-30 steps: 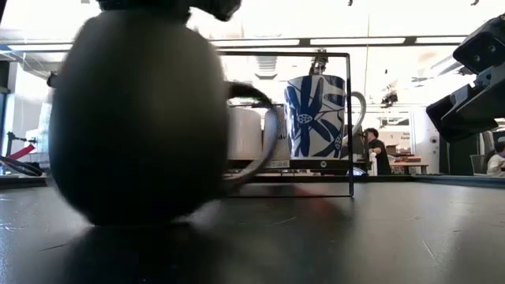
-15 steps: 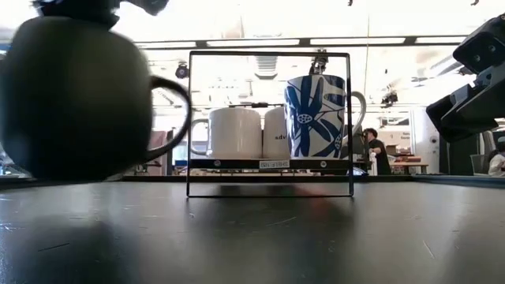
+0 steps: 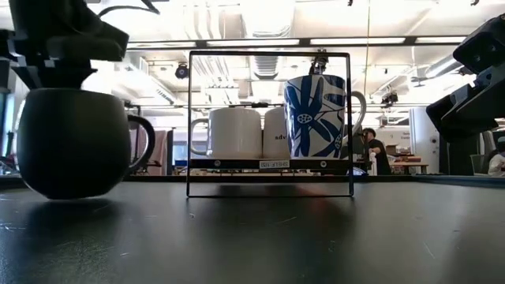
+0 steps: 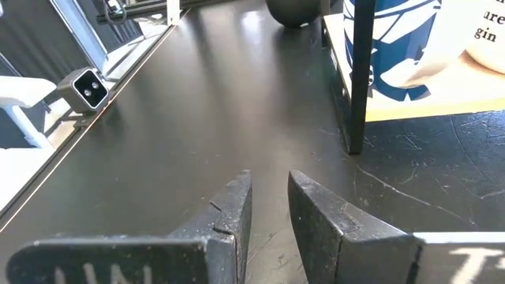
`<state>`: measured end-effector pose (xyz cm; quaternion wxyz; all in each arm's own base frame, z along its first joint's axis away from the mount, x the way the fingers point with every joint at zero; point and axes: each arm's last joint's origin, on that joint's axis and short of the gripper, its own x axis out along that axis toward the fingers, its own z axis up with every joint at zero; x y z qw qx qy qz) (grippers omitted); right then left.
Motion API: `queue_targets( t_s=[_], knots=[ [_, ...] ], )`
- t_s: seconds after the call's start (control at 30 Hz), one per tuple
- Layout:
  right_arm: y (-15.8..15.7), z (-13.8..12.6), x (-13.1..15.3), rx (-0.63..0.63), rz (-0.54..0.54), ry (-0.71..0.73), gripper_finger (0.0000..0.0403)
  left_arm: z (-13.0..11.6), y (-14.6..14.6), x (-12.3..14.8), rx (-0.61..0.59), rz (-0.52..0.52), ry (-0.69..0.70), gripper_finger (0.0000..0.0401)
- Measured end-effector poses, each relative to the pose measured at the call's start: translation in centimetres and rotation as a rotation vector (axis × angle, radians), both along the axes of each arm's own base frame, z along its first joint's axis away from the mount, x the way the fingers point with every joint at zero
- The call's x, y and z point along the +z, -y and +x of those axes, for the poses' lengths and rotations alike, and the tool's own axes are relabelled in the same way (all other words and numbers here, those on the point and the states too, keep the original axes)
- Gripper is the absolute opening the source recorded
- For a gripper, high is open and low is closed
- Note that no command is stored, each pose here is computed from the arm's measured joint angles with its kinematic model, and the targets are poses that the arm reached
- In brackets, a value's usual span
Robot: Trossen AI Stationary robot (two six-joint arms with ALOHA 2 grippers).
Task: Place coffee mugs
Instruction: Put the black mug on the shelf
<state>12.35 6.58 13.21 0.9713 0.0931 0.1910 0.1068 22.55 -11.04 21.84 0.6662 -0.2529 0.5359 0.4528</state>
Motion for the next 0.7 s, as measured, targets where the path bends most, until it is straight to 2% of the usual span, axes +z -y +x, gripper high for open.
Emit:
queue_targets(
  t_s=[0.4,0.53,0.7],
  knots=[
    [0.0,0.0,0.0,0.000,0.000,0.000,0.0075,0.9,-3.3,0.3,0.307,-0.009,0.081,0.0024],
    [0.0,0.0,0.0,0.000,0.000,0.000,0.0075,1.5,-4.4,0.7,0.457,-0.020,0.134,0.0027],
    [0.0,0.0,0.0,0.000,0.000,0.000,0.0075,2.1,-5.1,0.7,0.546,-0.046,0.192,0.0041]
  ],
)
